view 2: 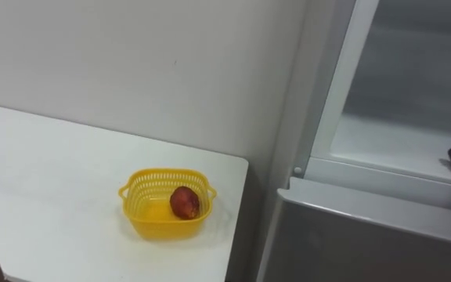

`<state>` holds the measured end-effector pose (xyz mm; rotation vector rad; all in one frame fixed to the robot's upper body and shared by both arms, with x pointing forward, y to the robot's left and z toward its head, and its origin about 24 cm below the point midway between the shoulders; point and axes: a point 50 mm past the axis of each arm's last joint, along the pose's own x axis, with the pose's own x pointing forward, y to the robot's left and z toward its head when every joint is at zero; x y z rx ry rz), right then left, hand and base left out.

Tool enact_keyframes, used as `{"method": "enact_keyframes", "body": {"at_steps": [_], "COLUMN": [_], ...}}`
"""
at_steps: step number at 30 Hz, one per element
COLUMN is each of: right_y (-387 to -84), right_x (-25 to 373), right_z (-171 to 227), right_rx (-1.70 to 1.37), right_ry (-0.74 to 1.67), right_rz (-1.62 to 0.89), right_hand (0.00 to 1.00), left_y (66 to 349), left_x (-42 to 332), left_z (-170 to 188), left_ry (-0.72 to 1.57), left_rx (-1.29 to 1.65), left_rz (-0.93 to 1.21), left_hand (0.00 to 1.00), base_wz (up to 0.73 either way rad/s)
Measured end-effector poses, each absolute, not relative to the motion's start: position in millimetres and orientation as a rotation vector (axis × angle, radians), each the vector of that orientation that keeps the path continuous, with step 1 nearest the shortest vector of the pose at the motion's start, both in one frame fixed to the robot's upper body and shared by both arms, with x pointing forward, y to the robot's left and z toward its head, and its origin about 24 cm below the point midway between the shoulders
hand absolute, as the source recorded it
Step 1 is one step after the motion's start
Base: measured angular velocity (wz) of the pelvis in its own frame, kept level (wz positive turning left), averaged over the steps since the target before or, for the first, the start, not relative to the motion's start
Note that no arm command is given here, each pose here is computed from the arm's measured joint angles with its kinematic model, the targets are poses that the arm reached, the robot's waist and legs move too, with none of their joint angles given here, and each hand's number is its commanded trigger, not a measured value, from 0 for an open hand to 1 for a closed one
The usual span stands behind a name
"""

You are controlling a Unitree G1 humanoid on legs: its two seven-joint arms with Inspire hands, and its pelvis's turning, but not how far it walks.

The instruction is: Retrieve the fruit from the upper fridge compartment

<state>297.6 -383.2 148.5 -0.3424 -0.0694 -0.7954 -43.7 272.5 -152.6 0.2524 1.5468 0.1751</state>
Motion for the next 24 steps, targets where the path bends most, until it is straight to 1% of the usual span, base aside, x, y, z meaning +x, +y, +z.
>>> {"method": "enact_keyframes", "body": {"at_steps": [12, 13, 14, 15, 16, 24], "right_y": [-388.8, -388.7, -388.4, -387.8, -387.8, -387.2], "right_x": [297.7, 298.0, 298.3, 298.7, 298.8, 299.3], "right_z": [145.6, 144.7, 144.3, 143.9, 143.5, 142.0], "right_rx": [-0.312, -0.314, -0.316, -0.317, -0.315, -0.305], "right_ry": [-0.02, -0.013, -0.01, -0.007, -0.005, 0.001], "right_rz": [-0.699, -0.689, -0.683, -0.674, -0.671, -0.661], "right_hand": [0.0, 0.2, 0.68, 0.89, 1.0, 1.0], "left_y": [275.2, 275.3, 275.5, 275.9, 276.3, 277.0], "left_x": [-40.5, -40.5, -40.6, -40.5, -40.4, -41.2], "left_z": [-151.2, -151.2, -151.1, -151.0, -150.9, -150.6], "left_ry": [1.538, 1.538, 1.538, 1.538, 1.538, 1.54], "left_rx": [0.272, 0.272, 0.273, 0.274, 0.276, 0.277], "left_rz": [0.17, 0.169, 0.17, 0.17, 0.17, 0.17], "left_hand": [0.0, 0.0, 0.0, 0.0, 0.0, 0.0], "base_wz": [0.0, 0.0, 0.0, 0.0, 0.0, 0.0]}}
